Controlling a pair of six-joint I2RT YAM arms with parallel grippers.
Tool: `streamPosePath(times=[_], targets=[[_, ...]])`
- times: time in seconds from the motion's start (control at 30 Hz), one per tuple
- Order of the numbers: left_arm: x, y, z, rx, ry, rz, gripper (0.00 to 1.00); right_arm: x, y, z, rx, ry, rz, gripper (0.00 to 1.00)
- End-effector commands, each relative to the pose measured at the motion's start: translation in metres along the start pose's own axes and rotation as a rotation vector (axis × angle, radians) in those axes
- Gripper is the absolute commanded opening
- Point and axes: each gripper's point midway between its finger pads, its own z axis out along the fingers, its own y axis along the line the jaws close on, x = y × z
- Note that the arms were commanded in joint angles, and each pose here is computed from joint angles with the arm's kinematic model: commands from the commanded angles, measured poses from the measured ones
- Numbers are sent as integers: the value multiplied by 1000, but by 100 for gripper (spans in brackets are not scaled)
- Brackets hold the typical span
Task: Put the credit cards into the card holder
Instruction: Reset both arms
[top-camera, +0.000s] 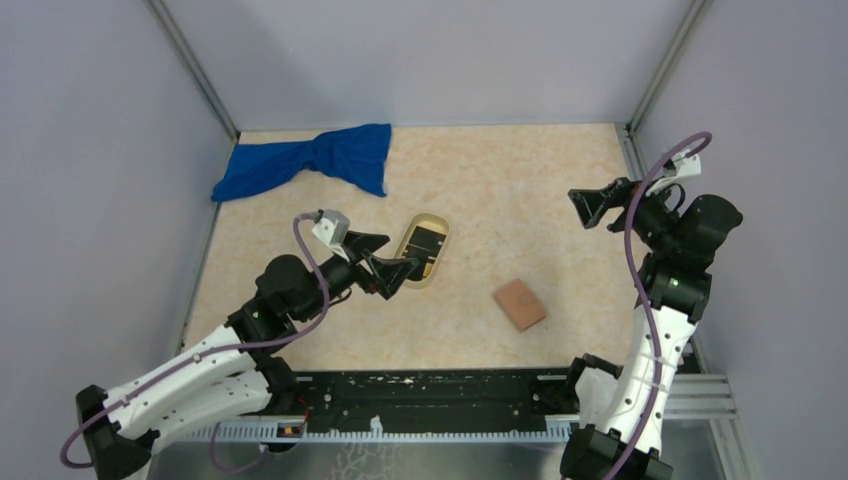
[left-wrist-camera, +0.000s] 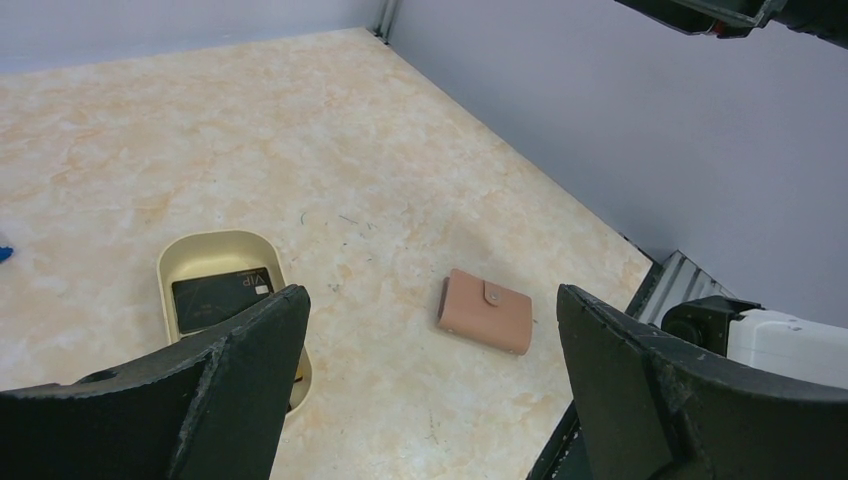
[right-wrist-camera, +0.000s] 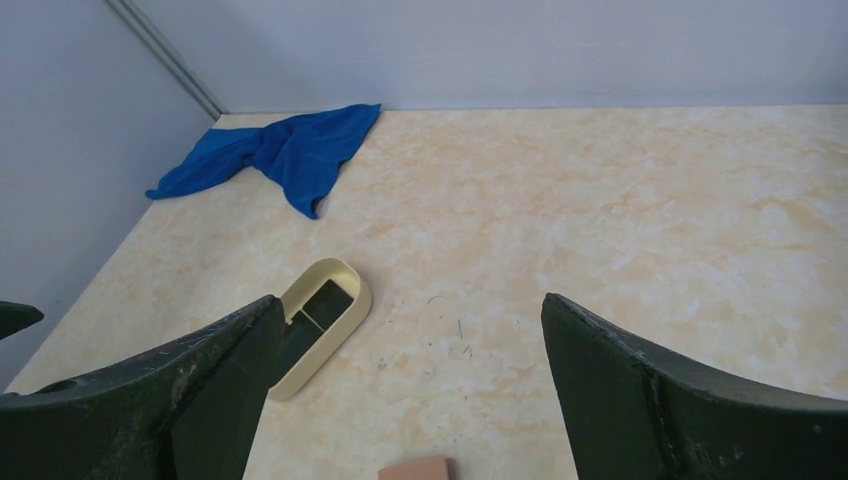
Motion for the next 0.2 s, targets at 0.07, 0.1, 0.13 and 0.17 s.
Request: streamPosePath(times=[0.07, 0.1, 0.13, 0.17], targets=[[-19, -4, 1, 8, -42, 7, 99, -11, -1, -3, 18, -35, -55, 99], [-19, -4, 2, 8, -41, 8, 99, -11, -1, -3, 20, -36, -56, 98], [-20, -5, 2, 9, -42, 8, 99, -11, -2, -3, 21, -36, -61, 99], [-19, -5, 3, 9, -40, 8, 99, -10, -2, -3, 21, -35, -64, 99]])
